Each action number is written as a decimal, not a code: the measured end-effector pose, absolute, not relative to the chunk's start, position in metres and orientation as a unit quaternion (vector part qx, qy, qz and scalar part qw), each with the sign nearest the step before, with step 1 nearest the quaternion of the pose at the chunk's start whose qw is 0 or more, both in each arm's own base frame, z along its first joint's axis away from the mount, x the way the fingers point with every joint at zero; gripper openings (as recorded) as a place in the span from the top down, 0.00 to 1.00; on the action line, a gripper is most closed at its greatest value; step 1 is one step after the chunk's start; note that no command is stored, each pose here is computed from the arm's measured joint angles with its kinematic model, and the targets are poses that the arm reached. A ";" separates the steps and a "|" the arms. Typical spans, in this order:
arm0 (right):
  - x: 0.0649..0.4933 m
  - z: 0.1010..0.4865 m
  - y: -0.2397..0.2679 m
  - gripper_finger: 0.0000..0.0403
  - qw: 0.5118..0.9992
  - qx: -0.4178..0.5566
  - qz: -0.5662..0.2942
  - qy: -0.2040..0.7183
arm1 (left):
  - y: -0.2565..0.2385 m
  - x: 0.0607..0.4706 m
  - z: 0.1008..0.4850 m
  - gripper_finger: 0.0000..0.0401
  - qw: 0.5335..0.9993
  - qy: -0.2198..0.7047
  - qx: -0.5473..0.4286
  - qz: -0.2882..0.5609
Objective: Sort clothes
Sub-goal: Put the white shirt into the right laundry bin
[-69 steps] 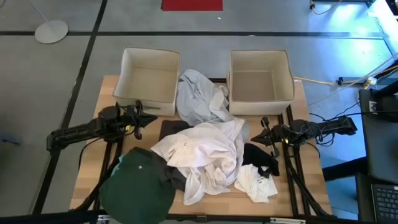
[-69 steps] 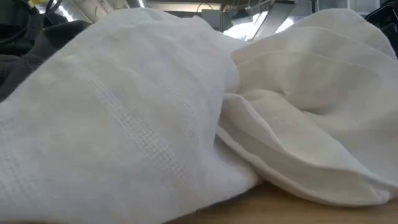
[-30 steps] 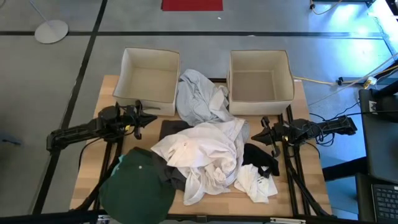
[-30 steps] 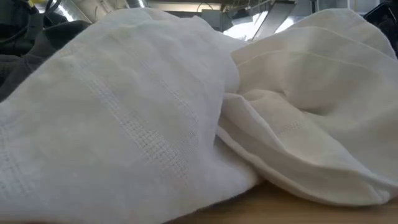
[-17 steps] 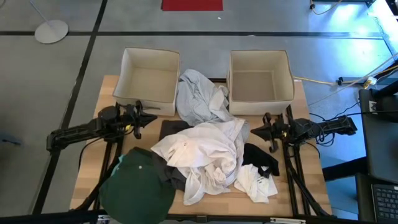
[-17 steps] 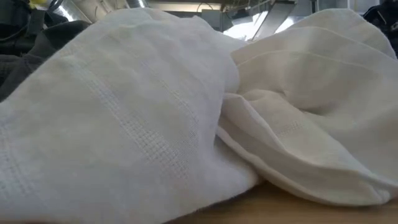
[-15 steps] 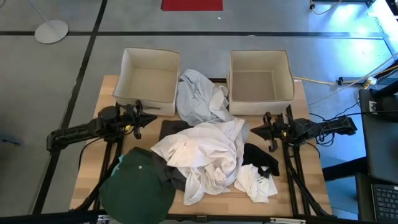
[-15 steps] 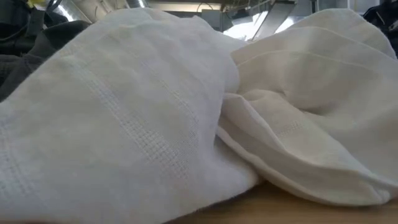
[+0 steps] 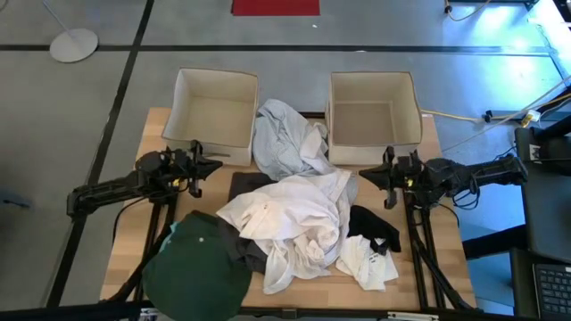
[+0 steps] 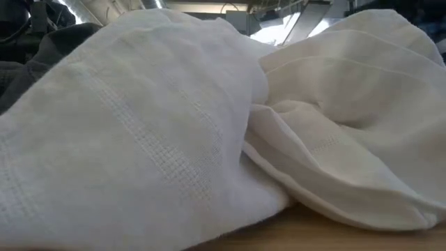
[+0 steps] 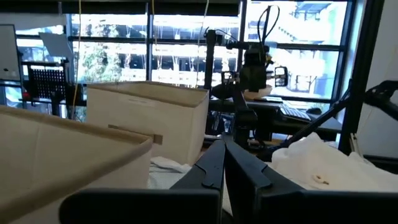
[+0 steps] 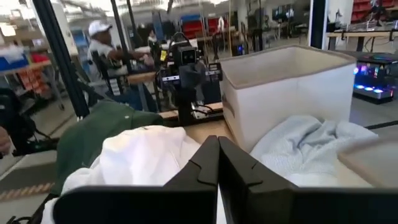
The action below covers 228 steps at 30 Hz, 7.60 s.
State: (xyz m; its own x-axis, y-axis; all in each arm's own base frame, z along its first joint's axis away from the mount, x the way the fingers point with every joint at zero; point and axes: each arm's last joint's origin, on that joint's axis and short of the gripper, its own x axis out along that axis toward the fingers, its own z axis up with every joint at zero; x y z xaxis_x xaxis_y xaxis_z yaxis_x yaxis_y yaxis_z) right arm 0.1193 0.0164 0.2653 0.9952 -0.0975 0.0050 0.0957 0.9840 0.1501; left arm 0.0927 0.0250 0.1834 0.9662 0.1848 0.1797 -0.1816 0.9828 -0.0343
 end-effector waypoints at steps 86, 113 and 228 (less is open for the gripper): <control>0.364 0.245 0.065 0.95 0.956 -0.157 -0.022 0.248 | 0.025 0.091 0.189 0.99 0.988 -0.123 -0.038 0.091; 0.263 0.381 -0.042 0.99 0.915 -0.224 -0.308 0.134 | 0.025 0.091 0.189 0.99 0.987 -0.123 -0.034 0.094; 0.215 0.335 -0.228 0.99 0.692 0.083 -0.435 0.571 | 0.026 0.092 0.187 0.99 0.987 -0.111 -0.035 0.108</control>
